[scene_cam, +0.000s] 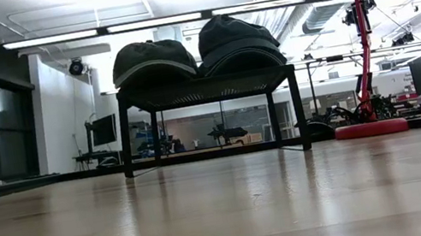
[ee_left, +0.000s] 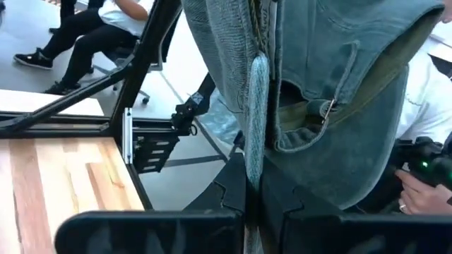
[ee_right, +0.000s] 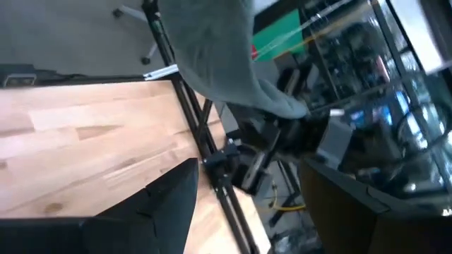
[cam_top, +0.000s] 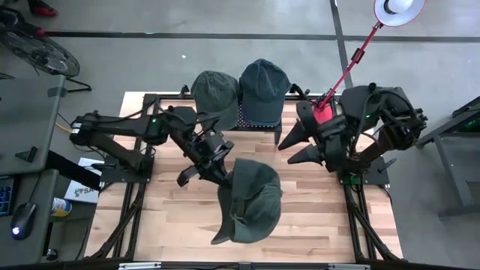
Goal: Pick & Place hat
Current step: Stack the dark green cap on top of the other dark green caps on the shelf
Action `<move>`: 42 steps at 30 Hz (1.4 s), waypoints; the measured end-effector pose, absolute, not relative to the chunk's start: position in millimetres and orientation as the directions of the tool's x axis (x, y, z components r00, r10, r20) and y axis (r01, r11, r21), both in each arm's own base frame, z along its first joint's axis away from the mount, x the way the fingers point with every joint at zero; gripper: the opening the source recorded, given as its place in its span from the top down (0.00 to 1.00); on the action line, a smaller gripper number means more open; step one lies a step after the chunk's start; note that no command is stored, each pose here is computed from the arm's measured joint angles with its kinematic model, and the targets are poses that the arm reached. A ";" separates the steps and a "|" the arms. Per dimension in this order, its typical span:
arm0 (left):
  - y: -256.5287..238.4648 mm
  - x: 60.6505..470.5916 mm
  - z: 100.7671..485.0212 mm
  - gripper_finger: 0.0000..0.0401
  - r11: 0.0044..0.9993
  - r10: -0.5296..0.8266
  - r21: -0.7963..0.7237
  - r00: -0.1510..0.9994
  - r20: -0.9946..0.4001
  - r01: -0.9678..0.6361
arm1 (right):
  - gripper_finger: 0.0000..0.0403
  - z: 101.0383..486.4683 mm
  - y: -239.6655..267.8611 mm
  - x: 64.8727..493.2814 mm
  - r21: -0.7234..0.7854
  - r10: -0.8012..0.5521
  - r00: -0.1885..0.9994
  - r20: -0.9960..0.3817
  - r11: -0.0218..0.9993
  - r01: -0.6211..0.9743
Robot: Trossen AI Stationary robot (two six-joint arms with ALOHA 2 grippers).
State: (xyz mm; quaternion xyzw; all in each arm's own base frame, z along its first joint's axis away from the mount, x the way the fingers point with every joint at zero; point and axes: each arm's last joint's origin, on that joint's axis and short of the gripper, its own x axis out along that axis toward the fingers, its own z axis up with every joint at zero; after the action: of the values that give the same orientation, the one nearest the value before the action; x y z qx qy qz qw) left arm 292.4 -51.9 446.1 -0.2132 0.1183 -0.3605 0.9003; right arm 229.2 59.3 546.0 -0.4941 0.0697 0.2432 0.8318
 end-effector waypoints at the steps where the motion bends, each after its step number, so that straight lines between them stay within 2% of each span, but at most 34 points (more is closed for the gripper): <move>1: -51.4 294.1 445.4 0.99 0.642 -0.706 -0.474 0.706 -0.058 0.603 | 0.41 545.8 60.5 229.6 -0.798 0.340 0.870 -0.357 0.373 -0.473; 4: -49.0 298.0 444.3 0.99 0.635 -0.711 -0.474 0.702 -0.049 0.610 | 0.41 546.4 64.4 229.5 -0.831 0.355 0.867 -0.350 0.310 -0.462; 9: -48.2 302.7 440.4 0.99 0.635 -0.709 -0.488 0.703 -0.060 0.599 | 0.41 545.1 67.9 236.2 -0.855 0.366 0.866 -0.342 0.261 -0.448; 15: -48.5 307.5 436.9 0.99 0.639 -0.699 -0.507 0.712 -0.068 0.579 | 0.41 543.9 71.9 248.7 -0.864 0.390 0.865 -0.316 0.259 -0.432; 27: -48.6 309.3 438.1 0.99 0.640 -0.697 -0.495 0.716 -0.050 0.588 | 0.42 534.2 96.6 260.1 -0.846 0.463 0.816 -0.347 0.221 -0.485; 36: -49.1 308.8 440.9 0.99 0.621 -0.715 -0.482 0.699 -0.026 0.618 | 0.57 525.0 97.8 275.3 -0.845 0.366 0.848 -0.383 0.231 -0.482; 42: -49.1 308.8 440.8 0.99 0.615 -0.715 -0.498 0.698 -0.026 0.611 | 0.70 524.7 98.0 275.4 -0.807 0.359 0.850 -0.386 0.314 -0.500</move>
State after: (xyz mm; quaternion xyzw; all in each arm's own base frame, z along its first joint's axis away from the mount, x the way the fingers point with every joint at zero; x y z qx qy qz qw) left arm 308.8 -49.1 440.8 -0.2326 0.1118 -0.3718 0.8917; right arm 275.4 98.0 524.7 -0.5217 0.0671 0.2658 0.8079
